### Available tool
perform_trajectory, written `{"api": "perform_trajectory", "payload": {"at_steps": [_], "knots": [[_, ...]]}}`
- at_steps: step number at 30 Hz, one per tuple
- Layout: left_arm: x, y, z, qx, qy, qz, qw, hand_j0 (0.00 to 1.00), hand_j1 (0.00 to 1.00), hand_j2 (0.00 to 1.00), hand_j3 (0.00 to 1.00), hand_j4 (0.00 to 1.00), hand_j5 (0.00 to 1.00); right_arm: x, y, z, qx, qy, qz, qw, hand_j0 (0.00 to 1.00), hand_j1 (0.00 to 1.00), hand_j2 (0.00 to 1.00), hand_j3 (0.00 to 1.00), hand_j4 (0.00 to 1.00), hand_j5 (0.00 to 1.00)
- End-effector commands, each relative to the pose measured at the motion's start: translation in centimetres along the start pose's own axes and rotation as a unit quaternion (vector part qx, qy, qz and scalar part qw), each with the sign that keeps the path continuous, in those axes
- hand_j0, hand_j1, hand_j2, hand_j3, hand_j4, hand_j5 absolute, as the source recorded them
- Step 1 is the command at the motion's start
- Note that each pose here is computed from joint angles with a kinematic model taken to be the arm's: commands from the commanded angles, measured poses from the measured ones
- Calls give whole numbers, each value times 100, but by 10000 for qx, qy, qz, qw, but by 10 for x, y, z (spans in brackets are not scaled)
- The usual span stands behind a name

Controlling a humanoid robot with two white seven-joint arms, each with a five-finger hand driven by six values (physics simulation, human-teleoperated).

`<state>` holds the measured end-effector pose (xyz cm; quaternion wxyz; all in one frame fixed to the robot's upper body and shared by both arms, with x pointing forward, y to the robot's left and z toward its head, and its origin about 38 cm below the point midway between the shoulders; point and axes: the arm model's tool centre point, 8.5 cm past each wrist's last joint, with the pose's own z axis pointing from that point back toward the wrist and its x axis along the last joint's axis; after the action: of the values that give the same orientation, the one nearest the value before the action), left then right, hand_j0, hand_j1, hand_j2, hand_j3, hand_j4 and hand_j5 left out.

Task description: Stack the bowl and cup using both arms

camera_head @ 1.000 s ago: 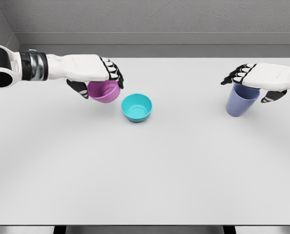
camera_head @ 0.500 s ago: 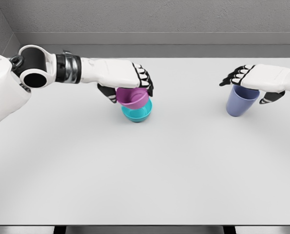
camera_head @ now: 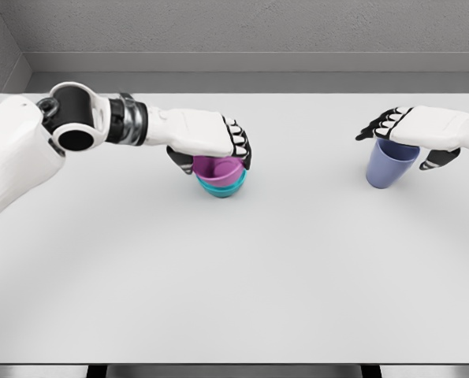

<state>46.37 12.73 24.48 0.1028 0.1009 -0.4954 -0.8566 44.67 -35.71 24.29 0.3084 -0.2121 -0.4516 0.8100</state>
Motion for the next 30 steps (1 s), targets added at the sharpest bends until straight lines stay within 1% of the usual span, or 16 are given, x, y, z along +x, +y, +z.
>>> {"api": "perform_trajectory", "payload": {"at_steps": [1,10,13,14,15,19,22,24,30], "knots": [[1,-3,-3,-71,-2,-19,10000,62,62,62,62,62,62,1,3,-4,39,-30,-47,10000,100,100,100,100,100,100],[2,-1,-4,-62,-9,-44,10000,62,62,62,62,62,62,1,7,-8,53,-47,-108,9999,100,100,100,100,100,100],[1,-1,-5,-115,39,-113,9999,62,62,62,62,62,62,0,8,-8,69,-28,-121,9999,100,100,100,100,100,100],[0,-3,-5,-161,69,-165,9997,62,62,62,62,62,62,-1,10,-9,118,14,-87,9999,100,100,100,100,100,100],[2,-1,-8,-148,46,-184,9997,62,62,62,62,62,62,0,10,-13,122,-1,-66,9999,100,100,100,100,100,100],[-1,-3,-9,-180,89,-150,9997,62,62,62,62,62,62,0,11,-14,119,5,-93,9999,100,100,100,100,100,100],[-8,-5,-15,-204,137,-43,9997,62,62,62,62,62,62,-1,13,-15,136,16,-122,9998,100,100,100,100,100,100],[-9,-1,-13,-190,163,-73,9997,62,62,62,62,62,62,-1,13,-15,132,11,-117,9998,100,100,100,100,100,100],[-9,-1,-14,-193,153,-75,9997,63,63,63,63,63,63,-3,13,-15,138,29,-141,9998,100,100,100,100,100,100]]}}
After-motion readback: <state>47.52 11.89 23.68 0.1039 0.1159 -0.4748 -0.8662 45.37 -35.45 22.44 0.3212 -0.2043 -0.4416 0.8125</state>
